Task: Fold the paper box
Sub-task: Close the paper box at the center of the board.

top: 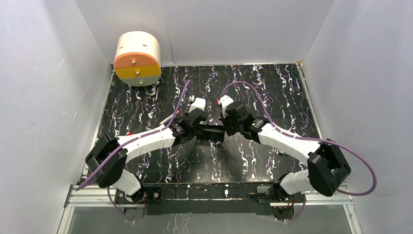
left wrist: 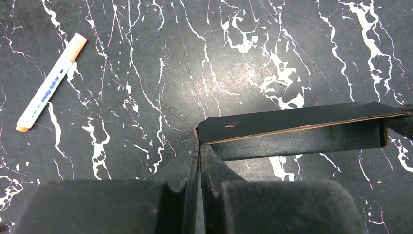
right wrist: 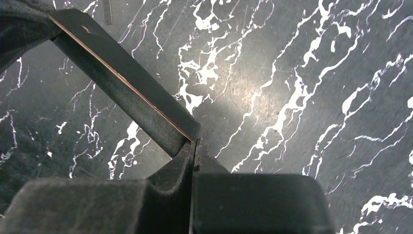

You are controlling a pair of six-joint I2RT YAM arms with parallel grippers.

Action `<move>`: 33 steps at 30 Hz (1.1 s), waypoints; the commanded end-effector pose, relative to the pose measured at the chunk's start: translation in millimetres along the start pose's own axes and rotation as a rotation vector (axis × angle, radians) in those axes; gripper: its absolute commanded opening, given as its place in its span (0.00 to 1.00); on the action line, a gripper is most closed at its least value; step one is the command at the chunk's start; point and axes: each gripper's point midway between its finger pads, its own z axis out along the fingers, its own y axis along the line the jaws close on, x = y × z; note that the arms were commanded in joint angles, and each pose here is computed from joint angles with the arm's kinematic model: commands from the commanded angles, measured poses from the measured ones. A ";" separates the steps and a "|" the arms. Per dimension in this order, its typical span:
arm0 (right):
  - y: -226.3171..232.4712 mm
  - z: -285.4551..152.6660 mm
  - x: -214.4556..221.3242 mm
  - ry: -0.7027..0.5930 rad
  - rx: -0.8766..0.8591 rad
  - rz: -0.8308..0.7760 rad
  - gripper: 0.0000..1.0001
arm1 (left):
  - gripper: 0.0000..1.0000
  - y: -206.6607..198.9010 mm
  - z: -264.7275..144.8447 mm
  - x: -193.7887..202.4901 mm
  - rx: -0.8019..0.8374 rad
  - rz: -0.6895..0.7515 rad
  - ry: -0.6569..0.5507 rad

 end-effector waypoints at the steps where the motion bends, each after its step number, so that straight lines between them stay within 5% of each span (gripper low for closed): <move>1: 10.6 -5.9 -36.5 -0.047 -0.012 0.173 0.04 | 0.00 0.8 1.7 61.0 -0.009 0.079 0.199; 19: 24.5 5.8 -39.3 0.098 0.009 0.454 0.00 | 0.00 -6.4 1.7 76.9 -0.040 0.107 0.214; 33: 10.7 21.5 -7.8 0.145 0.102 0.465 0.00 | 0.00 -10.3 -0.9 77.9 -0.025 0.101 0.208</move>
